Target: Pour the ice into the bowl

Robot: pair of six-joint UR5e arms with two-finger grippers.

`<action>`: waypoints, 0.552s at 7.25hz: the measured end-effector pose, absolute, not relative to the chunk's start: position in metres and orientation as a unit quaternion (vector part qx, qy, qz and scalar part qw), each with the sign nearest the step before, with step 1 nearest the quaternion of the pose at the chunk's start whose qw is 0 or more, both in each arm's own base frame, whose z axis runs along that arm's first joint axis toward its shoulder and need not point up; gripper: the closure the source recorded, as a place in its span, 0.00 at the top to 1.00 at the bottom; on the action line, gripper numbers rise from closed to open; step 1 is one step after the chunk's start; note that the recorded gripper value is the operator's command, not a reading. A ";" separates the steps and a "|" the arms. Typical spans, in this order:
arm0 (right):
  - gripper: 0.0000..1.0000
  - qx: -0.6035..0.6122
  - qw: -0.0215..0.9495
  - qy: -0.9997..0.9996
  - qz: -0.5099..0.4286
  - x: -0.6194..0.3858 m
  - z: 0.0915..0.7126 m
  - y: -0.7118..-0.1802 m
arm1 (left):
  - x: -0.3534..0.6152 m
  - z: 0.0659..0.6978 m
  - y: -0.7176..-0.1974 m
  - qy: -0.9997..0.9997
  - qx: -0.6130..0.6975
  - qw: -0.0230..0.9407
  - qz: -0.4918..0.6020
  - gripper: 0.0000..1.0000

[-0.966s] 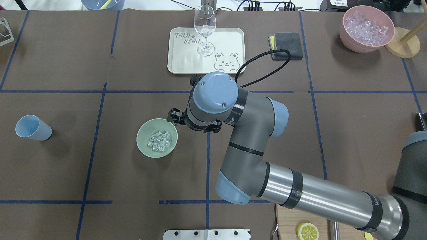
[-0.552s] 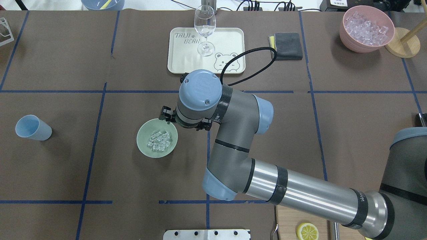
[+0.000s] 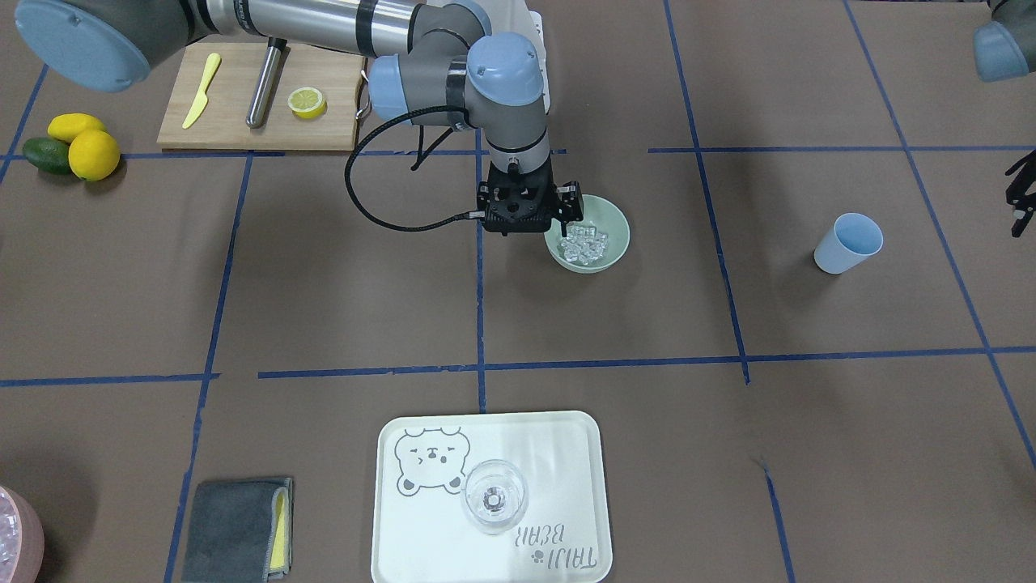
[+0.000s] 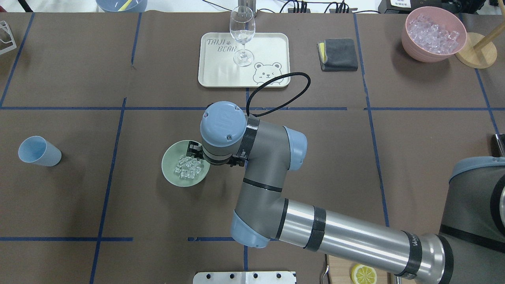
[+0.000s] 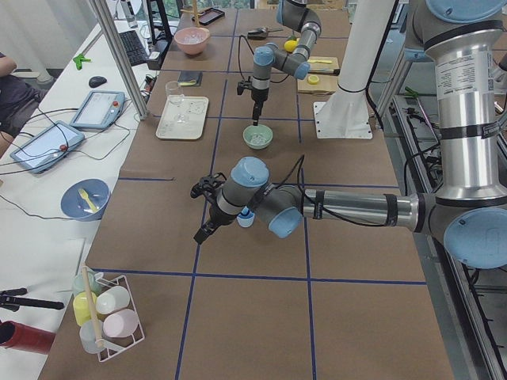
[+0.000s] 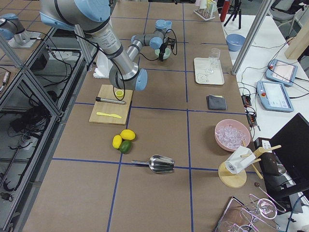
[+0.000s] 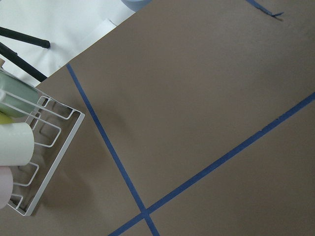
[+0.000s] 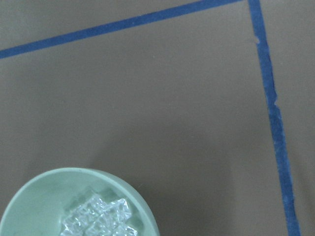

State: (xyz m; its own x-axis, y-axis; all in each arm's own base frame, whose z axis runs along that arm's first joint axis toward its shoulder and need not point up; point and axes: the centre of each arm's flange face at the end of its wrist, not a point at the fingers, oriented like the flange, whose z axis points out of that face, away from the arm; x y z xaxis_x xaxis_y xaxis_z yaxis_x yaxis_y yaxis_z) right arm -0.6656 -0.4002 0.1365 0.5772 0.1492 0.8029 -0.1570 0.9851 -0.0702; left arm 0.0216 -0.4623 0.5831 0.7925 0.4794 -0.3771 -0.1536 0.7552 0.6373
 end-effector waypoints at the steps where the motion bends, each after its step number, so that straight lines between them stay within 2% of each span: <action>1: 1.00 0.002 0.890 -0.448 0.082 -0.672 0.140 -0.395 | 0.021 0.585 -0.462 0.270 0.300 0.898 0.175 1.00; 2: 0.94 0.001 0.890 -0.448 0.080 -0.676 0.142 -0.392 | 0.021 0.586 -0.462 0.271 0.298 0.899 0.174 1.00; 4: 0.53 0.002 0.889 -0.452 0.076 -0.679 0.142 -0.390 | 0.021 0.587 -0.461 0.271 0.297 0.899 0.174 1.00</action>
